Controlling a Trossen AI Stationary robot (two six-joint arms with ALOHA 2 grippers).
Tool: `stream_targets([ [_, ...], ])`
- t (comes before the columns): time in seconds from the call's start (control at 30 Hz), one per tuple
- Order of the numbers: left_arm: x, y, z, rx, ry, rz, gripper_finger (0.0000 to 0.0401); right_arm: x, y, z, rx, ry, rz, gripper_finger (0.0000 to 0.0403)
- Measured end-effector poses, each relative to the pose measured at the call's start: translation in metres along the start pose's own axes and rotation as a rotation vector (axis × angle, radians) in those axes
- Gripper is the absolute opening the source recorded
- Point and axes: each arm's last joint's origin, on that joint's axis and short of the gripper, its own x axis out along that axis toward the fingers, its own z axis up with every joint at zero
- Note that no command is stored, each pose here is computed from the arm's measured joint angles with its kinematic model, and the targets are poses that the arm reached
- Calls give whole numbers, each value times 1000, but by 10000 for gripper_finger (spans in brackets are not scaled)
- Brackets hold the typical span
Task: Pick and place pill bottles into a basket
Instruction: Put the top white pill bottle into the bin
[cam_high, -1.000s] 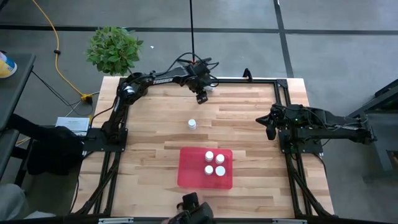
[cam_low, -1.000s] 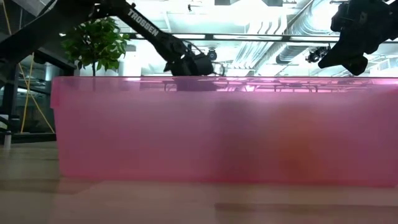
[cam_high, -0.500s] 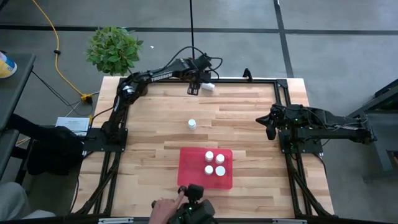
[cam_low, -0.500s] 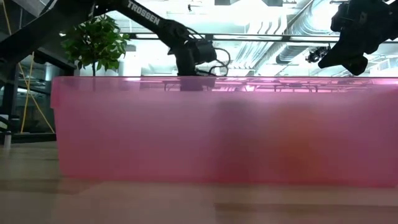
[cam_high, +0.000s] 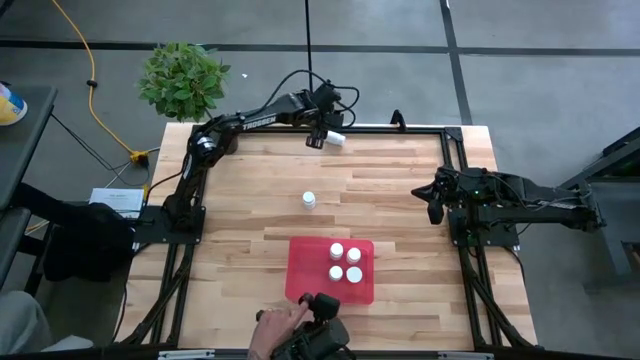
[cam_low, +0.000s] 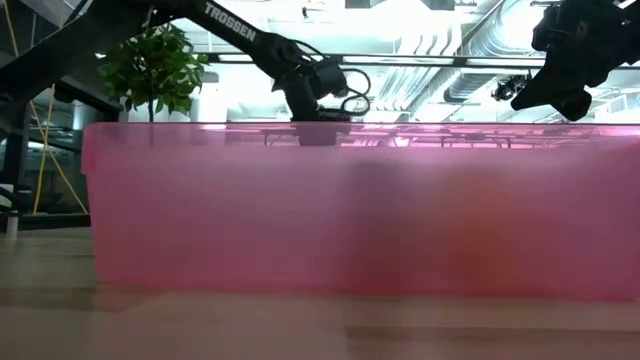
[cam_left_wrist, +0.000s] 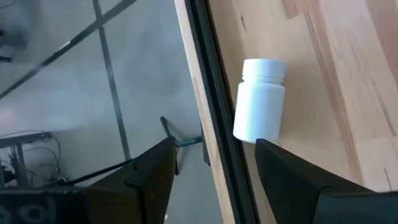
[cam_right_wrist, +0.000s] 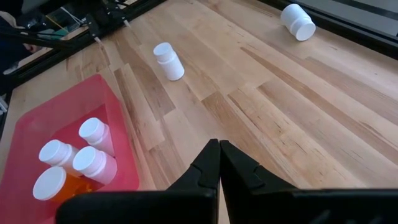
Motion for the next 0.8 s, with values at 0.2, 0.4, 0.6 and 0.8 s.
stream_targets([
  [0.2,12,-10,1,-25,-3,-72,253,0,0,0,6,2,-2,0],
  [0.4,20,-16,4,-62,-40,-109,253,0,0,0,7,2,-7,0],
  [0.6,32,-21,4,-59,-37,-124,253,0,0,-1,15,4,-7,0],
  [0.8,40,-28,1,-55,-12,-173,253,0,0,-1,17,4,-6,0],
])
